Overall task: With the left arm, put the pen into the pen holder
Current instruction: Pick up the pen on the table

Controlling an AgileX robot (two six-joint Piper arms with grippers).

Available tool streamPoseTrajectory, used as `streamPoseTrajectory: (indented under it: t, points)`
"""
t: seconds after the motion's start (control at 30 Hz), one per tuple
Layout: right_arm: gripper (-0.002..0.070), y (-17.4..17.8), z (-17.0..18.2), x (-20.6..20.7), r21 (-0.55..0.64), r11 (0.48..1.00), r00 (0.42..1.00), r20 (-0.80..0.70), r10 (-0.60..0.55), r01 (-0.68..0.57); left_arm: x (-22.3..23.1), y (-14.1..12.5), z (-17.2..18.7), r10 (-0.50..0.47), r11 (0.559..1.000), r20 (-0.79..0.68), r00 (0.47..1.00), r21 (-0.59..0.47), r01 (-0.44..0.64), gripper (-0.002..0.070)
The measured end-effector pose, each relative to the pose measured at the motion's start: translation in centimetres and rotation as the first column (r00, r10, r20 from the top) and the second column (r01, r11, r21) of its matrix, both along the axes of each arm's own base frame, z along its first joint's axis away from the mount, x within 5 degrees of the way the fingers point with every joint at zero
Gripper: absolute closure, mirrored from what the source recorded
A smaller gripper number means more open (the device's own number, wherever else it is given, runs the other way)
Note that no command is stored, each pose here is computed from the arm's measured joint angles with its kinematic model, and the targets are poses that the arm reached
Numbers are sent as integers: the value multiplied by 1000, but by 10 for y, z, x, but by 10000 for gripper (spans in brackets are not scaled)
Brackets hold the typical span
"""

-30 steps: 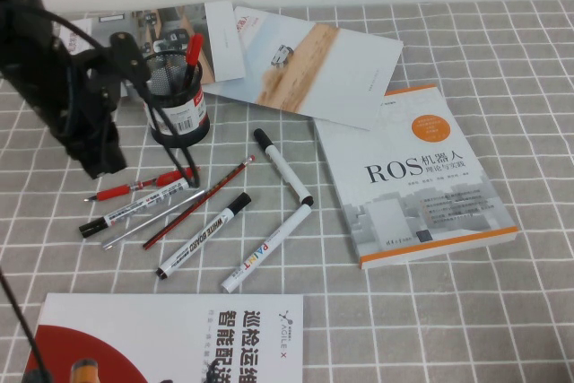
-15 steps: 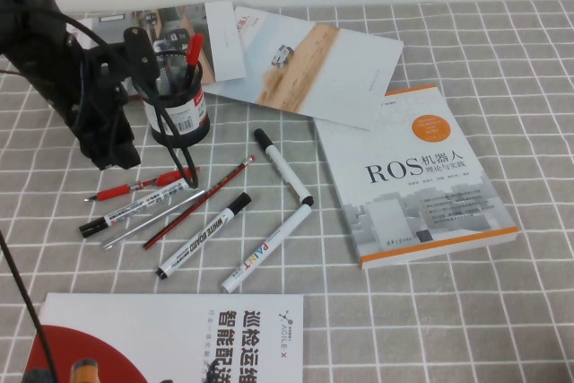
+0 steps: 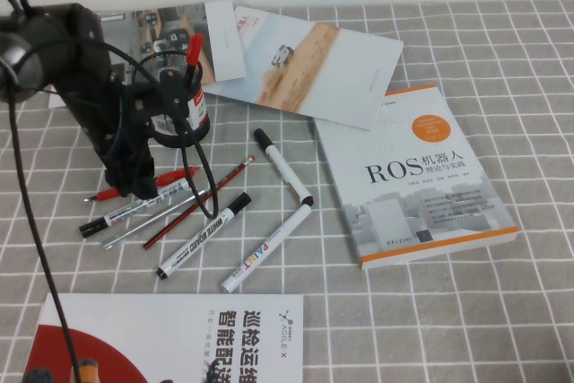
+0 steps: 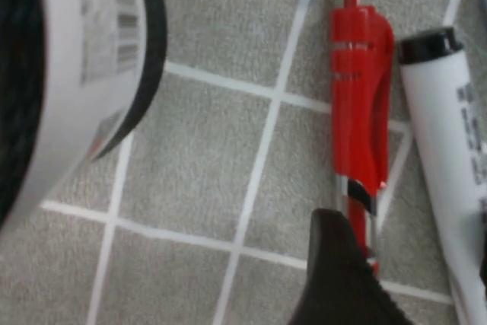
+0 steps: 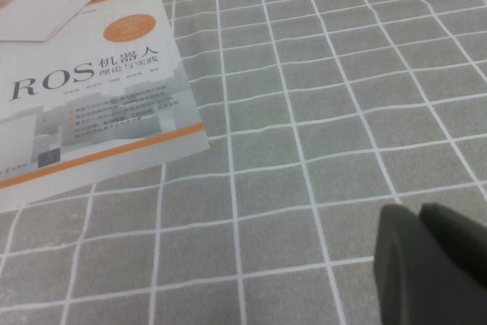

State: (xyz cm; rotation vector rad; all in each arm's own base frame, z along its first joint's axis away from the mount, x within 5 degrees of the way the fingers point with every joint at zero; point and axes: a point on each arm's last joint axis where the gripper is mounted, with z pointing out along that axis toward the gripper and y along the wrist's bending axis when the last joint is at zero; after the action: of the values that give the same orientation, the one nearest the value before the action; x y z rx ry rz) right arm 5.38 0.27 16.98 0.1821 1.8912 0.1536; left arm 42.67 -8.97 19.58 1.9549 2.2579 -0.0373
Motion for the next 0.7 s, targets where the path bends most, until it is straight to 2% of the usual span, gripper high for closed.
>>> streamPoseTrajectory:
  t: [0.37,0.6,0.7]
  points:
    - [691,0,0,0,0,1000,1000,0,0,0,6,2,-10,-28,997,30,999,66,26,326]
    - [691,0,0,0,0,1000,1000,0,0,0,7,2,-14,-12,998,23,1000,67,11,328]
    - [691,0,0,0,0,1000,1000,0,0,0,7,2,-17,7,998,12,1000,64,-7,354]
